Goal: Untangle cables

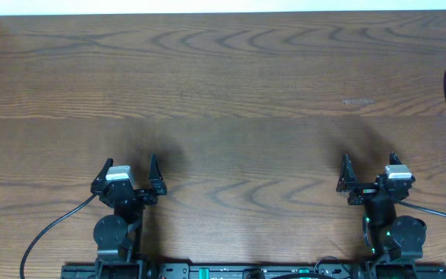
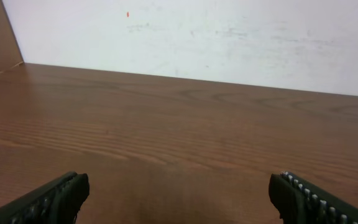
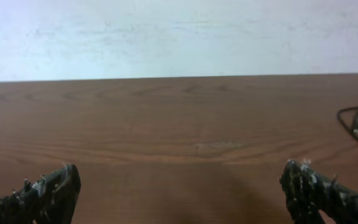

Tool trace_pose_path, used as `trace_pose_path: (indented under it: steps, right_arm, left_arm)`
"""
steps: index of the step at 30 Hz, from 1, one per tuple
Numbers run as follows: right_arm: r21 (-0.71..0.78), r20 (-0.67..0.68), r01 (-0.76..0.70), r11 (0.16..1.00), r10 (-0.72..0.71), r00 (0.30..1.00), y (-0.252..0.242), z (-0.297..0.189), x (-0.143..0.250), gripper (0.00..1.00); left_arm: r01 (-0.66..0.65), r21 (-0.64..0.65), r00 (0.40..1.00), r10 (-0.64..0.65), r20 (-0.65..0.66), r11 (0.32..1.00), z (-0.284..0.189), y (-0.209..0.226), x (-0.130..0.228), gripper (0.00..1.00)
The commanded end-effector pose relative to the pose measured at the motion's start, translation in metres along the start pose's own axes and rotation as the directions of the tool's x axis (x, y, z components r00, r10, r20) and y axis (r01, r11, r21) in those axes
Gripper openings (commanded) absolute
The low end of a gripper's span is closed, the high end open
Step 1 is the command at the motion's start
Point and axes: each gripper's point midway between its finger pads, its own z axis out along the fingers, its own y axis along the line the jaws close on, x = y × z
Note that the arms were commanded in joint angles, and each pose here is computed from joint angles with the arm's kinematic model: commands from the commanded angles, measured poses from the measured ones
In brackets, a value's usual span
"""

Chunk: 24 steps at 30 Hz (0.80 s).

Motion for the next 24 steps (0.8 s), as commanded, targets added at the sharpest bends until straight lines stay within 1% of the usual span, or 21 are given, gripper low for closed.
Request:
trace_pose_path:
  steps: [1, 10, 15, 24]
  right_arm:
    - [0.005, 0.002, 0.084, 0.996, -0.084, 0.996, -0.0015, 0.0000, 0.0009, 0.99]
    - [0.046, -0.003, 0.102, 0.994, -0.102, 0.995, -0.0101, -0.0003, 0.0011, 0.99]
    - [0.043, -0.002, 0.101, 0.994, -0.101, 0.995, -0.0094, -0.0003, 0.0009, 0.99]
    - [0.035, 0.000, 0.039, 0.999, -0.039, 0.999, -0.0075, -0.0002, 0.0011, 0.99]
  left_arm:
    - [-0.013, -0.027, 0.999, 0.012, -0.046, 1.000, 0.0022, 0.0058, 0.0185, 0.98]
    - [-0.013, -0.026, 0.999, 0.012, -0.046, 1.000, 0.0022, 0.0057, 0.0185, 0.98]
    - [-0.013, -0.027, 0.999, 0.012, -0.046, 1.000, 0.0022, 0.0058, 0.0185, 0.98]
    - [-0.013, -0.026, 0.999, 0.012, -0.046, 1.000, 0.0022, 0.0057, 0.0185, 0.98]
